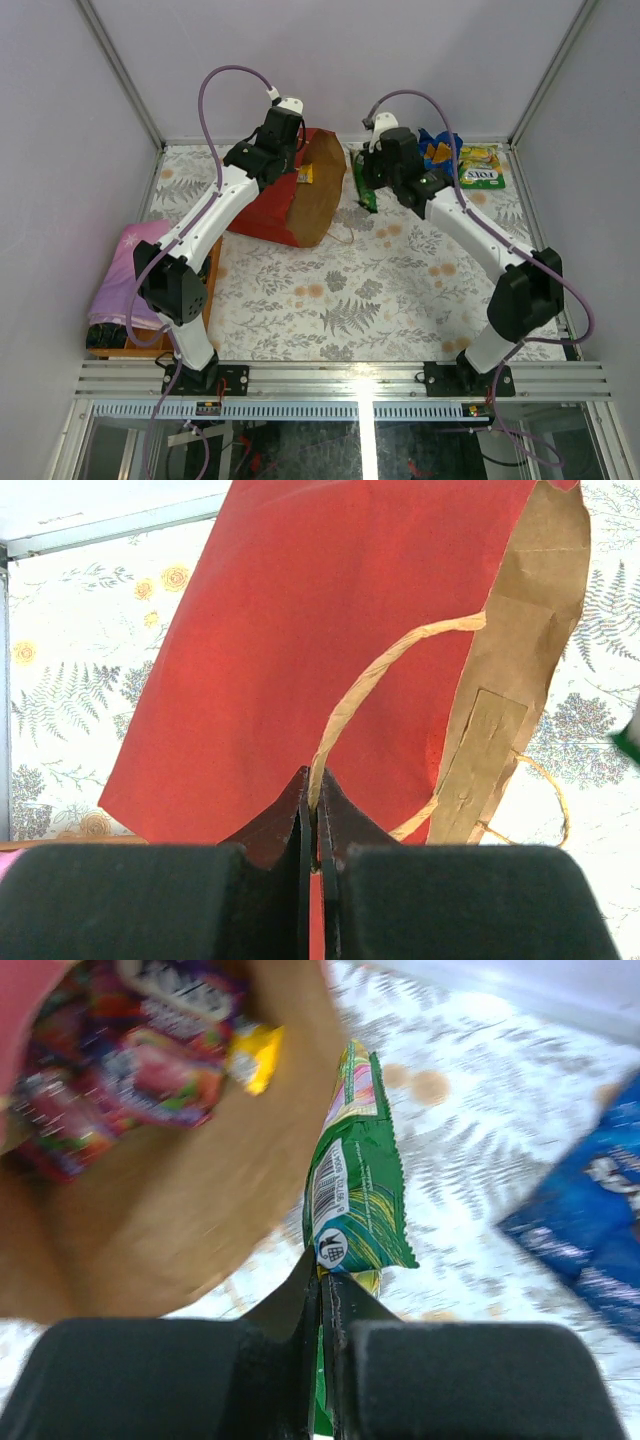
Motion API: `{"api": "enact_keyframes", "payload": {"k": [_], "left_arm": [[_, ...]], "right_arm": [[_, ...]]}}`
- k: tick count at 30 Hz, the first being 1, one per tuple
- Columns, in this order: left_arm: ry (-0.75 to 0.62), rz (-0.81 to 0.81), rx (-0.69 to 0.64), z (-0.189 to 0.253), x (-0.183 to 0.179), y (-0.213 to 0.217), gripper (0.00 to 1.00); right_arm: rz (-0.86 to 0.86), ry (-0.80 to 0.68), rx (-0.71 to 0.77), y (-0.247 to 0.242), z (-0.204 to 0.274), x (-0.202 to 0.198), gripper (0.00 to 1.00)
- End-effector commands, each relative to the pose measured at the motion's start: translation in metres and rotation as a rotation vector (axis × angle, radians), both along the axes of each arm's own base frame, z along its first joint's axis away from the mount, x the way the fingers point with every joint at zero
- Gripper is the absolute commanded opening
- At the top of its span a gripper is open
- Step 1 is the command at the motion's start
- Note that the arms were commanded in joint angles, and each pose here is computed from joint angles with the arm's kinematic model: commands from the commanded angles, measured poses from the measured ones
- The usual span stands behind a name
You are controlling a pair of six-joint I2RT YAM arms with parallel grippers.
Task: Take the snacks out of the paper bag
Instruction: Take out the snack from the paper bag, then place the snack at the center of the board.
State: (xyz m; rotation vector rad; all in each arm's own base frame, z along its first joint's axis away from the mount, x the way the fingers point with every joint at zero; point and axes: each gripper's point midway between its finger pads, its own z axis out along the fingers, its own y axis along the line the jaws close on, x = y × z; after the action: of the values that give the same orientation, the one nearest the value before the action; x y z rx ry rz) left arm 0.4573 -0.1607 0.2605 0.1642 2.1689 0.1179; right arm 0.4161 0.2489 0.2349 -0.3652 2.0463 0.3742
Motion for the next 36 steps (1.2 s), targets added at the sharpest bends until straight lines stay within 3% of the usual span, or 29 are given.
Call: {"api": "enact_keyframes", "payload": {"k": [1,8,13,18,24,27,33,35,36], "left_arm": [[-0.049,0.0,-0.012,0.017,-0.001,0.0,0.02],[-0.056,-0.001,-0.015,0.021,-0.002,0.0,0.02],[-0.059,0.0,-0.014,0.022,-0.002,0.001,0.02],[-0.05,-0.002,-0.011,0.019,-0.002,0.0,0.02],[-0.045,0.0,-0.008,0.017,0.0,0.0,0.02],[-0.035,-0.005,-0.01,0.013,0.0,-0.002,0.02],[-0.032,-0.002,-0.003,0.012,0.001,-0.001,0.02],[-0.032,0.0,-0.001,0.011,0.001,0.0,0.02],[-0.031,-0.001,0.0,0.011,0.001,-0.001,0.02]], "right_arm": [[-0.126,-0.143,-0.138,-0.049,0.037,0.06,0.0],[-0.264,-0.213,-0.38,-0.085,0.018,0.141,0.0],[-0.317,-0.178,-0.578,-0.099,-0.008,0.194,0.0],[-0.337,-0.159,-0.71,-0.1,-0.038,0.213,0.0],[-0.371,-0.113,-0.844,-0.11,-0.075,0.208,0.0],[-0.372,-0.099,-0.816,-0.108,-0.081,0.205,0.0],[-0.248,-0.047,-0.542,-0.066,-0.088,0.197,0.01],[-0.18,-0.037,-0.438,-0.047,-0.081,0.192,0.15],[-0.151,-0.033,-0.394,-0.039,-0.076,0.19,0.36]]}}
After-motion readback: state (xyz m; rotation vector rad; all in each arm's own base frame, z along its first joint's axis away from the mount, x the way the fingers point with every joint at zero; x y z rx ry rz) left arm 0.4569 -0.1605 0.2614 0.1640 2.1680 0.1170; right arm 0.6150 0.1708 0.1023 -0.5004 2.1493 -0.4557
